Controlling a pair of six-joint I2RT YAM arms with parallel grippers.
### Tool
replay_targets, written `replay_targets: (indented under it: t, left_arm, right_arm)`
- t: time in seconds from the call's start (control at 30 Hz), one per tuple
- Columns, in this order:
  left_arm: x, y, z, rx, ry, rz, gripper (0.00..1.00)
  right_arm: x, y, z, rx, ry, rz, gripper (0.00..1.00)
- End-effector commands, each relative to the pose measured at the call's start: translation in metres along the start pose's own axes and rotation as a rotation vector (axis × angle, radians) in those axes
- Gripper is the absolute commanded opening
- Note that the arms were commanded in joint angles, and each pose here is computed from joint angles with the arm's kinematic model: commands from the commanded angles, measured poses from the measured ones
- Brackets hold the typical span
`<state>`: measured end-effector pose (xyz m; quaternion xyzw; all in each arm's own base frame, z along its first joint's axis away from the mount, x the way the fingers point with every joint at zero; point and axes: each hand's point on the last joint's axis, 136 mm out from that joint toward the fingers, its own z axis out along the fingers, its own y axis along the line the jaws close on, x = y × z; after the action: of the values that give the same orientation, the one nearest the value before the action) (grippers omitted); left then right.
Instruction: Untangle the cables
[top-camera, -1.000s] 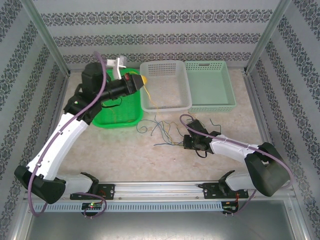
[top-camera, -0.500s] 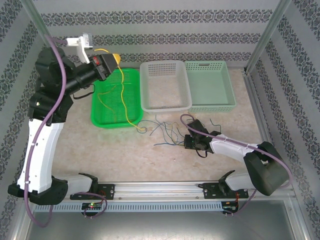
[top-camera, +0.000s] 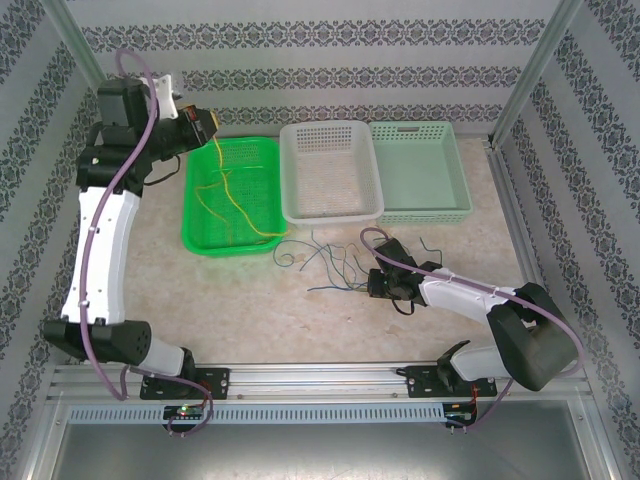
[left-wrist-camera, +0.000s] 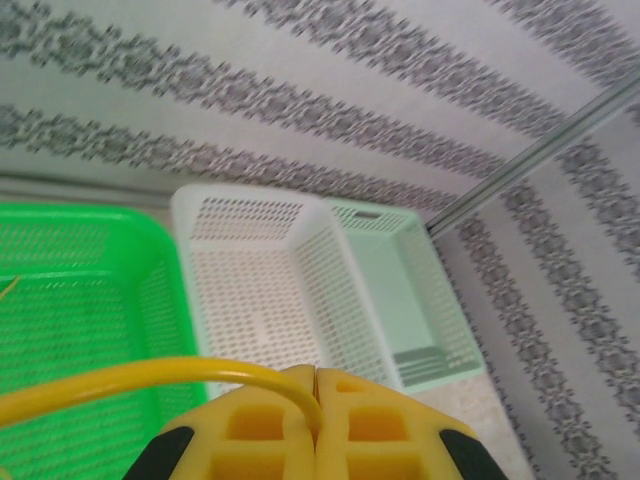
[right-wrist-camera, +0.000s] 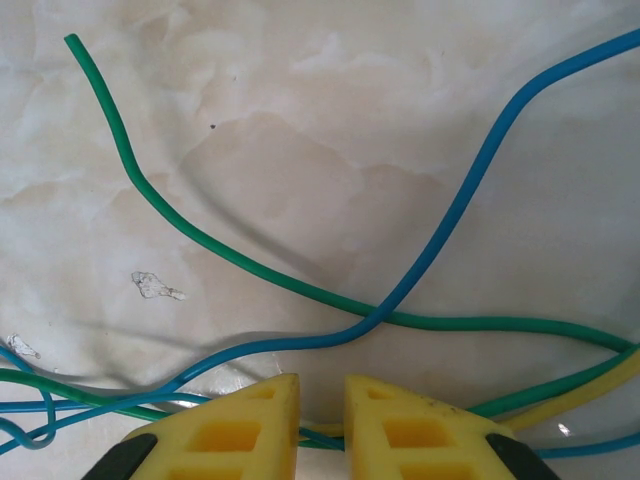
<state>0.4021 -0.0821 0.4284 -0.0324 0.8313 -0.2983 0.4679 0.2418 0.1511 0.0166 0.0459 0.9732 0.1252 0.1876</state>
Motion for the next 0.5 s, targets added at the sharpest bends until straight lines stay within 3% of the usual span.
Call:
replay_targets:
  t: [0.0,0.2,0.47]
  left_arm:
    - [0.006,0.013,0.002,-0.025,0.034,0.048,0.00]
    - [0.016,0.051,0.031,-0.104,0.108,0.057,0.00]
    - [0.065,0.084,0.069,-0.104,0.282,-0.026,0.00]
  right_arm:
    - [0.004,-0.007,0.001,0.036,0.034,0.005,0.21]
    - [0.002,-0.005,0.002,0.035,0.041,0.002,0.21]
    - [-0.001,-0.003,0.000,0.030,0.028,-0.003,0.21]
